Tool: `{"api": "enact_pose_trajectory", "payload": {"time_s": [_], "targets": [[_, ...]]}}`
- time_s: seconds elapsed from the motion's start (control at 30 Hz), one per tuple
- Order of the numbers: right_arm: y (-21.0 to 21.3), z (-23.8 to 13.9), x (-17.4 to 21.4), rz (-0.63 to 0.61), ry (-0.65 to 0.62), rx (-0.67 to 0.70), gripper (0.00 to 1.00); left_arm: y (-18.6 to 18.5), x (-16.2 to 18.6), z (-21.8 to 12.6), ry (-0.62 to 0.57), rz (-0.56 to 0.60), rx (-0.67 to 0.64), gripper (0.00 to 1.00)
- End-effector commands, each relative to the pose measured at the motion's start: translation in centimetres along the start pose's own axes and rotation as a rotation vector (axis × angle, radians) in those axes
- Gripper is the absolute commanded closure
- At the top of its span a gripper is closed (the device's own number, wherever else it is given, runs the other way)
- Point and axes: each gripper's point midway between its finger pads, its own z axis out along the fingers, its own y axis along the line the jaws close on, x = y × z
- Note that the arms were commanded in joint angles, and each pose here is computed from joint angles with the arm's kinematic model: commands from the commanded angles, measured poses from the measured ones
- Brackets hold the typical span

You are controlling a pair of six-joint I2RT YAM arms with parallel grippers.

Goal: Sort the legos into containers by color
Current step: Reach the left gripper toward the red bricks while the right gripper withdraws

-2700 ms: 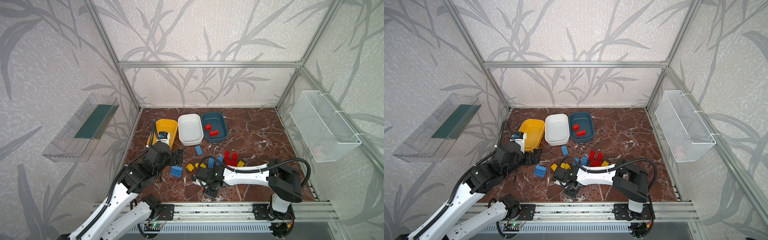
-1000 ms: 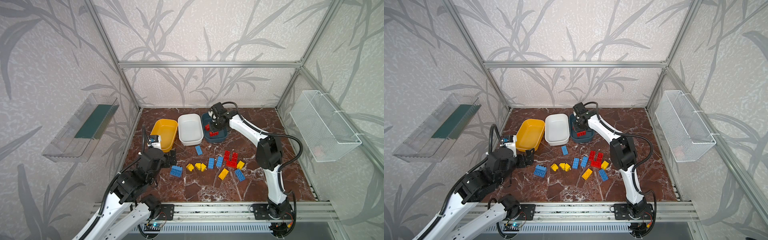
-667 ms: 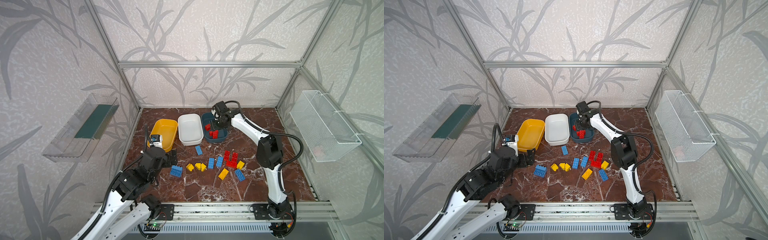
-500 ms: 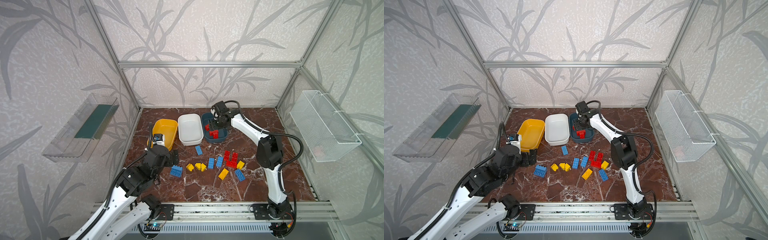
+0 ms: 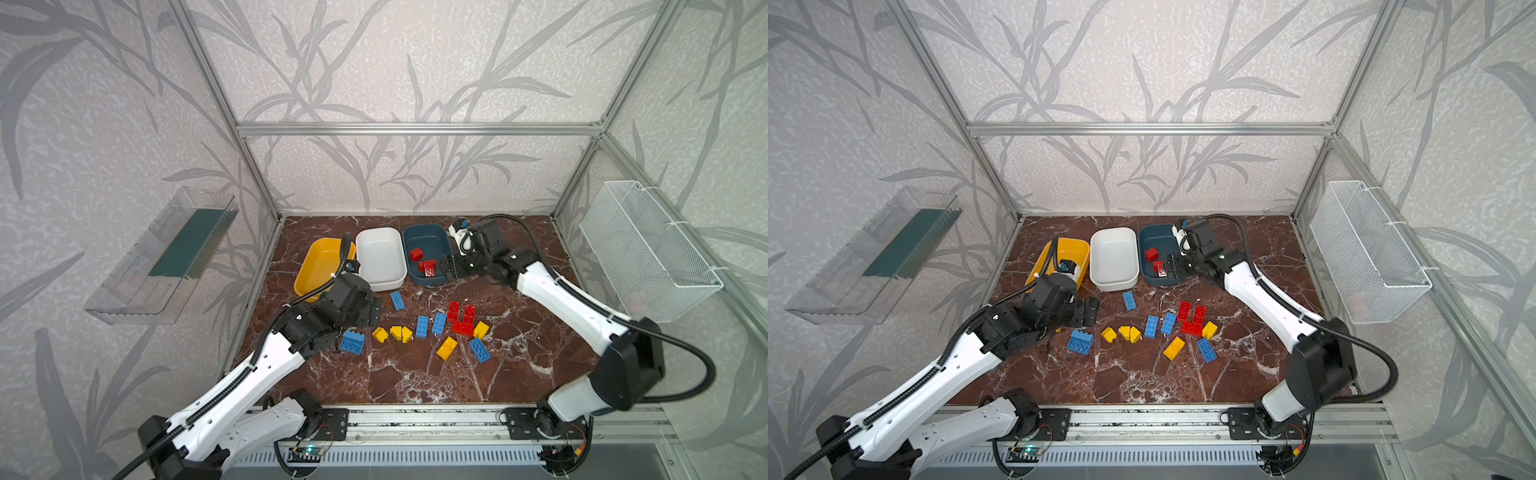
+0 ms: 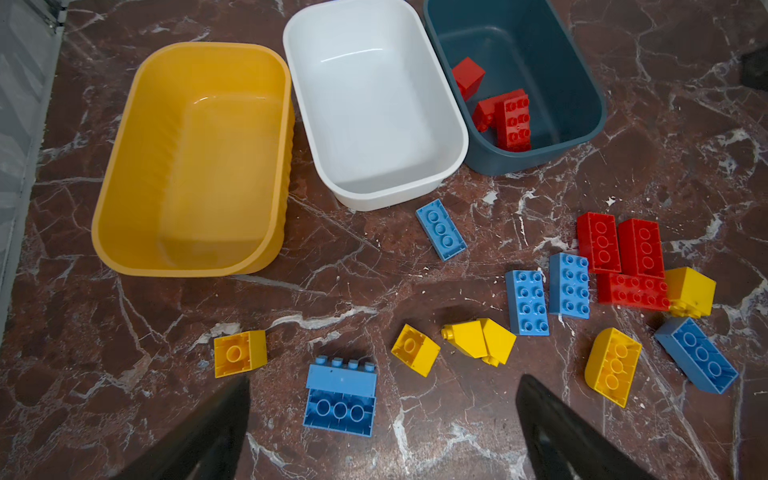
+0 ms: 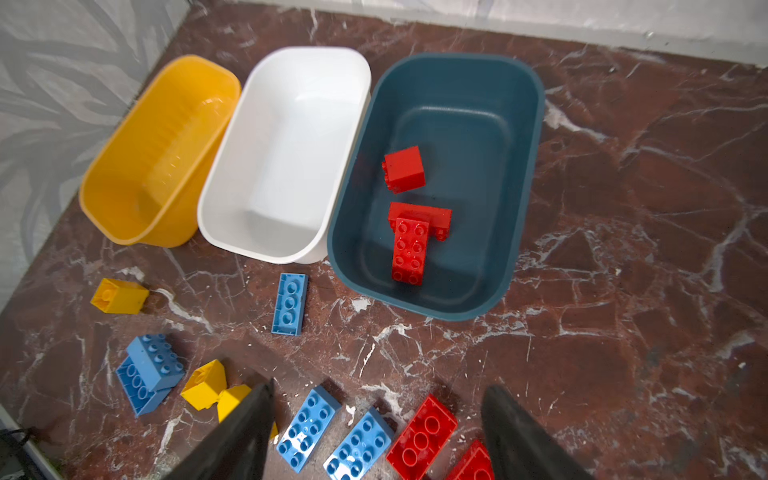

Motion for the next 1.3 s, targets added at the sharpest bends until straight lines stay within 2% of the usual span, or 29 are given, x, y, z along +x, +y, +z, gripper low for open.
{"api": "enact_pose_trajectory", "payload": {"time_s": [0.0,0.2,0.33,0.63,0.83,1.07,1.27], "targets": [[-0.3,-1.9,0.8,0.064,-0.081,-0.036,0.19,-2.0,-1.1,0.1,0.006,0.011,0.039,0.01],[-2.5,-4.8,6.1,0.187,-0.171,-0.011,0.18,-6.9,-1.7,3.0,0.079,0.041,0.098,0.03],[-3.8,-6.5,9.2,0.264,-0.292,-0.009,0.19,-10.4,-1.8,5.7,0.167,0.062,0.134,0.04],[-6.7,-6.9,15.0,0.386,-0.359,0.05,0.19,-17.6,-0.8,12.0,0.294,0.132,0.177,0.09],[-7.2,-8.3,15.5,0.393,-0.467,0.038,0.19,-20.7,0.3,15.5,0.345,0.169,0.171,0.12],[-7.5,-8.9,15.8,0.398,-0.498,0.042,0.19,-23.0,1.7,19.1,0.392,0.189,0.172,0.2],[-7.7,-9.0,15.9,0.399,-0.507,0.049,0.19,-23.9,2.6,21.2,0.424,0.197,0.168,0.35]]}}
